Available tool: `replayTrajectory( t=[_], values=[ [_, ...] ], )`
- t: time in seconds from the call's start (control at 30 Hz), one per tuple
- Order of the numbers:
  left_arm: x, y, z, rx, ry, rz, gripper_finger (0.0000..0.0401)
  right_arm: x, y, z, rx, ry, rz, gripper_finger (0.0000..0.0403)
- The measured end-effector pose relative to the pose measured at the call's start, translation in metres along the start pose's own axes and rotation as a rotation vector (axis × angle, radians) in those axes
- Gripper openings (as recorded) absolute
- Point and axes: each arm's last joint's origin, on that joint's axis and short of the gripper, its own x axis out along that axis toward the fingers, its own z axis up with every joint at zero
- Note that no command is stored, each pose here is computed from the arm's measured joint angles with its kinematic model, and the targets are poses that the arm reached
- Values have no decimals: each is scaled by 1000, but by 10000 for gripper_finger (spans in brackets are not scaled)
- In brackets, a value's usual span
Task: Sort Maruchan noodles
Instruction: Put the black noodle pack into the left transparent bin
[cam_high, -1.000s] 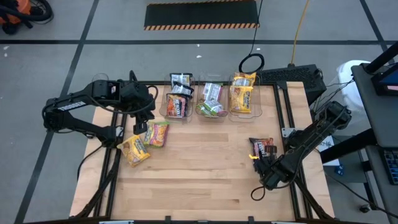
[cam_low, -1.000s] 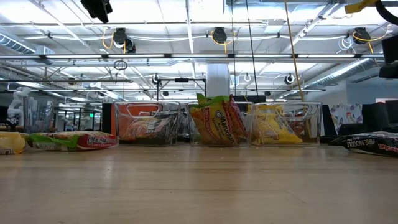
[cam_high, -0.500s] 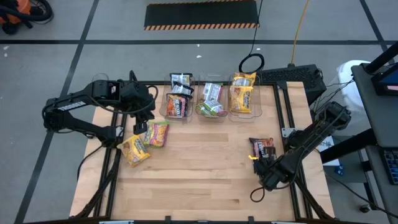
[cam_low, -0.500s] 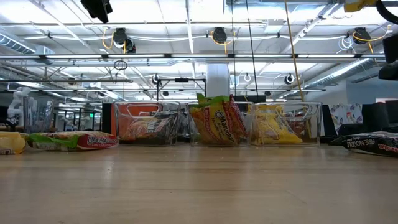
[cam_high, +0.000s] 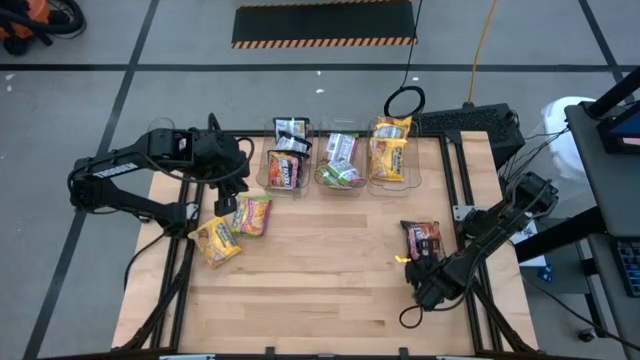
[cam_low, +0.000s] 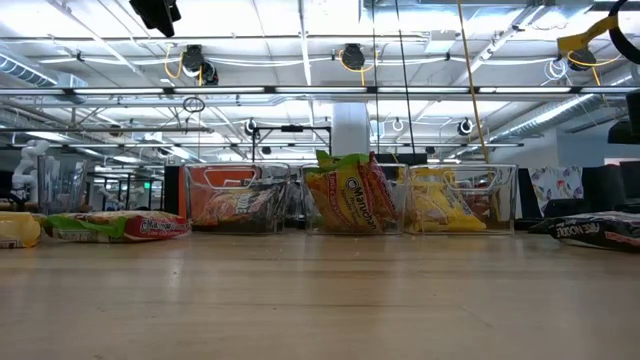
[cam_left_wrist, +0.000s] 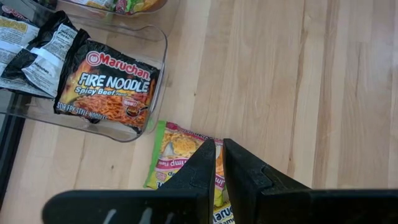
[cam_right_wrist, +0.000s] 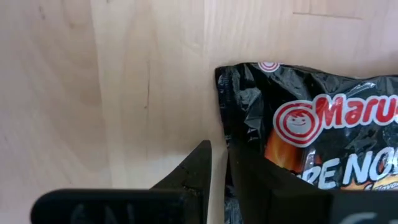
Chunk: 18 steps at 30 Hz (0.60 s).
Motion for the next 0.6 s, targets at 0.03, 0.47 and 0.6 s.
replayTrajectory(
  t=[0.03, 0.47, 0.6],
  values=[
    [0, 0, 0, 0, 0, 0, 37, 0, 0, 0, 4, -3, -3, 52],
    [0, 0, 0, 0, 0, 0, 37, -7, -6, -3, -21, 43, -93, 52],
    [0, 0, 0, 0, -1, 0, 37, -7, -7, -3, 5, 16, -113, 52]
  ],
)
